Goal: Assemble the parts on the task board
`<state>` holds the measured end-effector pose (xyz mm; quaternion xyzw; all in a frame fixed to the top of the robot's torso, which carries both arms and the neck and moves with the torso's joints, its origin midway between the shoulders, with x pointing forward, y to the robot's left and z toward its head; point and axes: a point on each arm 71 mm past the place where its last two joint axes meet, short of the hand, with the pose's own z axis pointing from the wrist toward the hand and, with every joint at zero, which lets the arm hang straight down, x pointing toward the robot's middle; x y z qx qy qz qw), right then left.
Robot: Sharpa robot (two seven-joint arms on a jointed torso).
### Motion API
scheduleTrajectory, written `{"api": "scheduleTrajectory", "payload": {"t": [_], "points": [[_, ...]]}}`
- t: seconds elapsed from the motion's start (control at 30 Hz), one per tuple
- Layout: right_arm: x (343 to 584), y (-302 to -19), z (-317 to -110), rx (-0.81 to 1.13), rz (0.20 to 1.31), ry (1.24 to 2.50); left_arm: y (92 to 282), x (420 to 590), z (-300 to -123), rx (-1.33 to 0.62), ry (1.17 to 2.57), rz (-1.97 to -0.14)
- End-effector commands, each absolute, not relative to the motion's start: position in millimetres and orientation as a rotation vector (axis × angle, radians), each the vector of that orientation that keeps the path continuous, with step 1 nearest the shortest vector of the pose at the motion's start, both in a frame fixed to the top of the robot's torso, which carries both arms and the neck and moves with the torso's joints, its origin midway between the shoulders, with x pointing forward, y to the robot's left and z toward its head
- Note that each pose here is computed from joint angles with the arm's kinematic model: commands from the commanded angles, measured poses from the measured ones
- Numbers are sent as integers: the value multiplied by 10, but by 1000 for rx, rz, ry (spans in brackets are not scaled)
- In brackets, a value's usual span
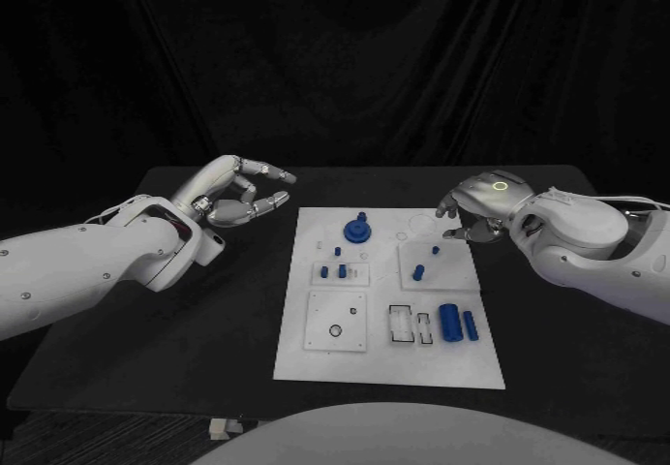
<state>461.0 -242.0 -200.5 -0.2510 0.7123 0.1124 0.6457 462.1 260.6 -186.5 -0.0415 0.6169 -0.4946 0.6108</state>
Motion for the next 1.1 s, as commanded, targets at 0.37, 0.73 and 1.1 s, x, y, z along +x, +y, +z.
{"api": "scheduleTrajectory", "payload": {"t": [0.37, 0.73, 1.1], "points": [[4541, -2378, -2180, -569, 290, 1677, 2573, 4586, -1928, -151, 1439, -1230], [4530, -2336, -2330, -573, 304, 1716, 2568, 4569, -1954, -151, 1442, -1237], [4538, -2307, -2429, -581, 313, 1735, 2565, 4560, -1970, -149, 1443, -1240]]}}
